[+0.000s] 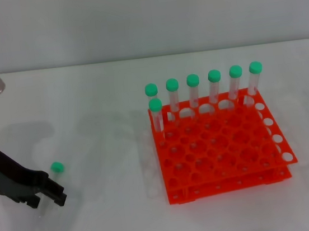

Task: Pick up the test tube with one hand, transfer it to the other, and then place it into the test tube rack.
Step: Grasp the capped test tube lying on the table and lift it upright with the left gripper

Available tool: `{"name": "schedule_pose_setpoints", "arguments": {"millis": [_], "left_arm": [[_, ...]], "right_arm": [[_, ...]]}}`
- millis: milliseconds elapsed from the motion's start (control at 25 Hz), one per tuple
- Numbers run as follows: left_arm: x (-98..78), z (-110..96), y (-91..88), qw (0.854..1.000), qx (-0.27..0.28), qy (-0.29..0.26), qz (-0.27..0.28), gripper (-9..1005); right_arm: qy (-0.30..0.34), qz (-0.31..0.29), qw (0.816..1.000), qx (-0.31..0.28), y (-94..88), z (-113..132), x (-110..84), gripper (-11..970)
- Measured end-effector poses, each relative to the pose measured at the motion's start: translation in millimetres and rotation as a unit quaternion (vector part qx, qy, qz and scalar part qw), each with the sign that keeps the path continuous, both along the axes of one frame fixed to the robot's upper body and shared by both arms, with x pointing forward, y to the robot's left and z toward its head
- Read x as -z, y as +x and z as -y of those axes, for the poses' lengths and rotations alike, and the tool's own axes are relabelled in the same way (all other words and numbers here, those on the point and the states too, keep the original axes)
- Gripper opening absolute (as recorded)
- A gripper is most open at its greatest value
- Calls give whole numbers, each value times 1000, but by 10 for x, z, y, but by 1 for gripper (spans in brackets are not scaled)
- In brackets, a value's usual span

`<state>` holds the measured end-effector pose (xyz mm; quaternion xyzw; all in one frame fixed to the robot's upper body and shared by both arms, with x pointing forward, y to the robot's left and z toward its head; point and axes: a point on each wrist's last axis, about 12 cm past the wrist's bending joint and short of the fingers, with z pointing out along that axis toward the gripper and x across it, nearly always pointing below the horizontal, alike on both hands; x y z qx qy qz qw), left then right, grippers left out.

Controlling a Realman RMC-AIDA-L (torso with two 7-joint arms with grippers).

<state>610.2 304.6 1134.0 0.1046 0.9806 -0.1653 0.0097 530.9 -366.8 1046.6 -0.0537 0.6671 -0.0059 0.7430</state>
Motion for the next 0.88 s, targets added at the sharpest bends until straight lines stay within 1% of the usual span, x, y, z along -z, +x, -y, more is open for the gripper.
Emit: {"name": "schedule_pose_setpoints", "arguments": {"millis": [160,600,880], "left_arm": [[14,18,-14,1000,8,4,-9,590],[32,17,-36,999,16,20,-25,479],[41,5,-38,999,15,23,-24,473]], "right_arm": [[1,-1,1000,0,-6,-1,7,646],[7,-3,1000,-1,-29,-17,27,646],[8,-2,1000,-2,-25,-23,26,646]]}}
